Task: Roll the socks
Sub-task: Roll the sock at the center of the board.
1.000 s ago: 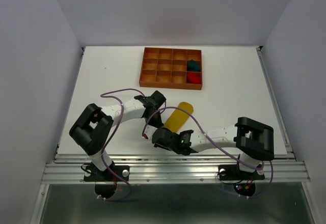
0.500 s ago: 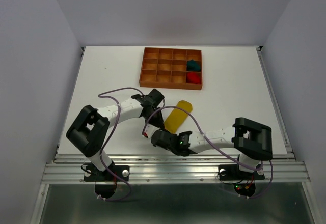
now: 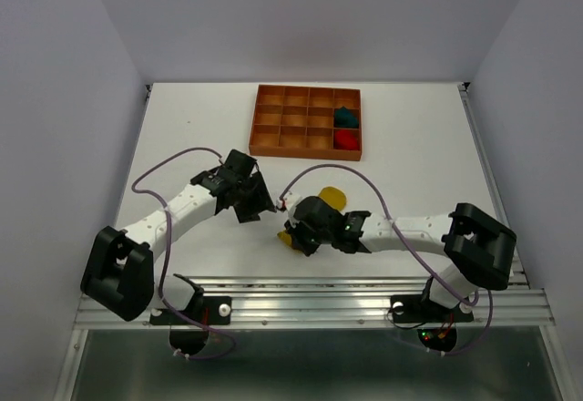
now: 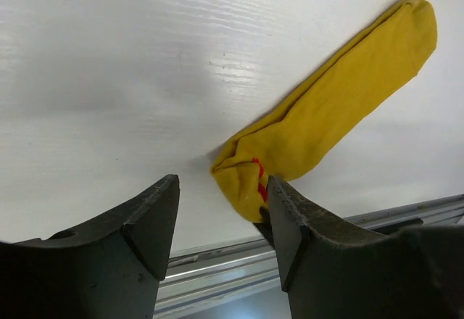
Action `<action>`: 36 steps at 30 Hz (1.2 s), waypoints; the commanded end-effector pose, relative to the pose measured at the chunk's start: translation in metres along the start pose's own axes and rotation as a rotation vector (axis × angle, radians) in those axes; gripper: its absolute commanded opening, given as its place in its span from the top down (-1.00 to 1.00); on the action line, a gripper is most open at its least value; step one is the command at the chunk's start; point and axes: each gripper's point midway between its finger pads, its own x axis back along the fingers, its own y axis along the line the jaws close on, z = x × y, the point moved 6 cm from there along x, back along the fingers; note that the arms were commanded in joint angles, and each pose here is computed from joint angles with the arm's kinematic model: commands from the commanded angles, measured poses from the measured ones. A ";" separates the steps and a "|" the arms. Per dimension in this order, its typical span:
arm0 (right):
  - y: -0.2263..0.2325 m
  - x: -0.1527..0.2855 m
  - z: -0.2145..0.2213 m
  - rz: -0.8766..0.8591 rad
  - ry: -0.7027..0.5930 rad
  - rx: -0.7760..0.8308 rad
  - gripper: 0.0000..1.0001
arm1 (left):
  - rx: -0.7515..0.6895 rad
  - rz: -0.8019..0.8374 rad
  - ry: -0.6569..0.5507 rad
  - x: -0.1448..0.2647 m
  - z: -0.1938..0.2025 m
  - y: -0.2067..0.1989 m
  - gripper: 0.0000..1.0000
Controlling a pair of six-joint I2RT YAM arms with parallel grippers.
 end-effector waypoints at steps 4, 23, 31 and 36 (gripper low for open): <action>-0.010 0.008 -0.003 -0.168 0.008 -0.278 0.98 | 0.011 0.020 -0.016 0.007 0.003 0.019 -0.25; -0.027 0.021 -0.014 -0.500 -0.120 -0.668 0.99 | -0.029 0.186 0.007 0.007 0.027 0.019 -0.26; -0.032 0.005 0.012 -0.471 -0.053 -0.757 0.99 | -0.062 0.214 0.058 -0.001 0.042 0.006 -0.26; -0.035 -0.002 0.019 -0.466 -0.043 -0.800 0.99 | -0.089 0.236 0.088 -0.003 0.052 -0.003 -0.26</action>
